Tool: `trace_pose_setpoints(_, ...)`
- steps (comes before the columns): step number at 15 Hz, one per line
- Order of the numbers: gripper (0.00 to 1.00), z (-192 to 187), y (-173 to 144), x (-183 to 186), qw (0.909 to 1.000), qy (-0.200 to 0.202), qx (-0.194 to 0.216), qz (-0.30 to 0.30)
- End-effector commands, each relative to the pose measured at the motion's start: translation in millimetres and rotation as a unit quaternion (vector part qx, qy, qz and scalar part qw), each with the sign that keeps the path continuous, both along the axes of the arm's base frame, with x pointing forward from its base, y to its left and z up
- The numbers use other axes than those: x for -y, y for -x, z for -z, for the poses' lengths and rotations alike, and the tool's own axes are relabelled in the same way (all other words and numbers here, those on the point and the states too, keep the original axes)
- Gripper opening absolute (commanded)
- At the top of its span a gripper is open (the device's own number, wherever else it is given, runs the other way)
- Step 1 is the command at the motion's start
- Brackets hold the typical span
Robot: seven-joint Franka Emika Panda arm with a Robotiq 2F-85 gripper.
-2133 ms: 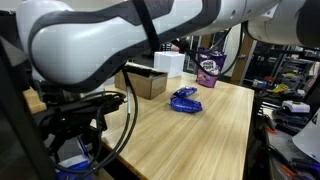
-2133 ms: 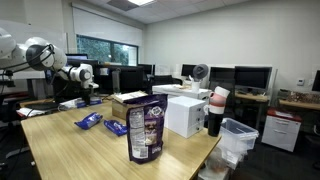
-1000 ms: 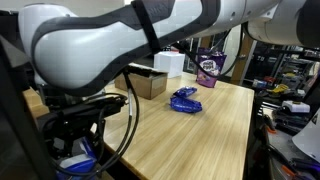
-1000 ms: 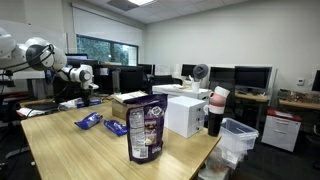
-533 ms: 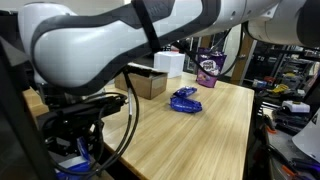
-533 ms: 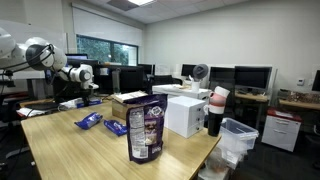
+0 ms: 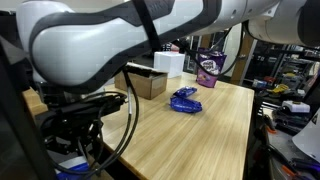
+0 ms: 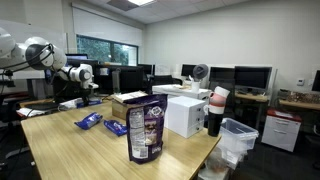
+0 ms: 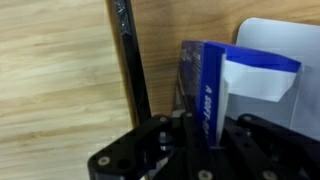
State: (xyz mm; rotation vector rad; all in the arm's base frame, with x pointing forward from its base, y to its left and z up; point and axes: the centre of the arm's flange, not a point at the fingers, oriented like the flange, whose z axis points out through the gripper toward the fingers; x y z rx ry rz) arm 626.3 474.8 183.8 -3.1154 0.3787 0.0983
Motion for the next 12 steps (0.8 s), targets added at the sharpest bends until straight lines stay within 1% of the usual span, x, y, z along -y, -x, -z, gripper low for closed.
trace_pose_setpoints(1,0.07,6.0,16.4,-0.2,0.9999,0.006,-0.005,0.007)
trace_pose_setpoints(12,0.06,-14.0,22.1,-10.7,0.9999,0.011,0.003,-0.002)
